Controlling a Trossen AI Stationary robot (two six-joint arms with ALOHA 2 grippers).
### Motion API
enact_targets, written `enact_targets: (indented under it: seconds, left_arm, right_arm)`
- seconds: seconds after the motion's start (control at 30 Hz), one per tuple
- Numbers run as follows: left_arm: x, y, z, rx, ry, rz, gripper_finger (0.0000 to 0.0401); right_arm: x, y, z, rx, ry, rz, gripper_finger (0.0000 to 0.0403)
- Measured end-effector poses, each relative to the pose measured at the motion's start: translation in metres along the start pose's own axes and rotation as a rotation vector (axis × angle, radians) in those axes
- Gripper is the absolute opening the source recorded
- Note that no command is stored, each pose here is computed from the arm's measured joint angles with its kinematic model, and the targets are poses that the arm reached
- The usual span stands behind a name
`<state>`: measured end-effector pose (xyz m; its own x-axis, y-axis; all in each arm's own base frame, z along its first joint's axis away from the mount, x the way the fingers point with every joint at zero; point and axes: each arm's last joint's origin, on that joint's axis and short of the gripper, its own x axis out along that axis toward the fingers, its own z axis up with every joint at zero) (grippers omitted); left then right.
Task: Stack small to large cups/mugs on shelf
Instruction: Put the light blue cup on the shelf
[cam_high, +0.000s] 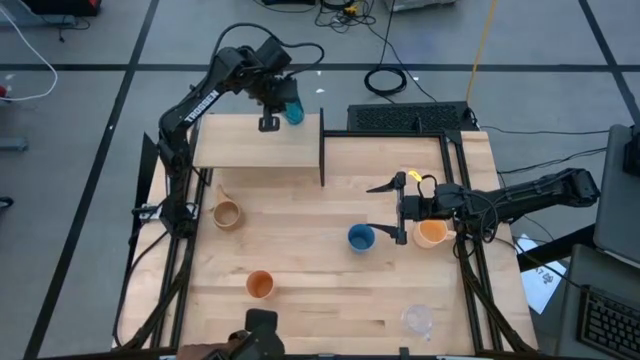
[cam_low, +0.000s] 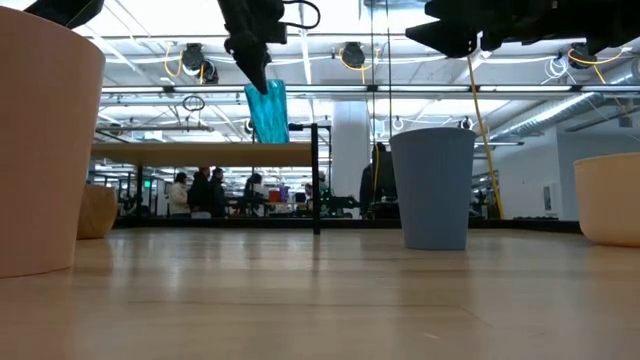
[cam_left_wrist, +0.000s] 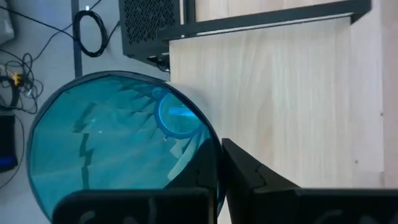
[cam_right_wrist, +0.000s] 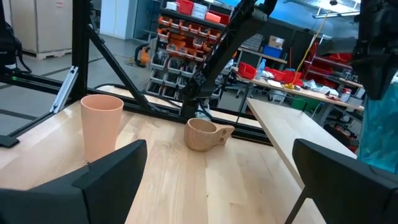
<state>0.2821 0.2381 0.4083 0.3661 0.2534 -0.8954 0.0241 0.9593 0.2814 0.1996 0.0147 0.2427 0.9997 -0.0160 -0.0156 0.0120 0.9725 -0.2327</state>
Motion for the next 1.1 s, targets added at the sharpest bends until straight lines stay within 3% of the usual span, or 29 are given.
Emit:
enact_targets:
  seconds: [0.3, 1.1]
  left_arm:
    - [-0.0078, -0.0076, -0.0017, -0.009, -0.021, -0.062, 0.0008]
    - [-0.008, -0.0059, 0.0001, -0.009, -0.03, -0.033, 0.0026]
  right_arm:
    - [0.0, 0.0, 0.0, 0.0, 0.0, 0.0, 0.0393]
    - [0.0, 0.0, 0.0001, 0.001, -0.001, 0.0, 0.0393]
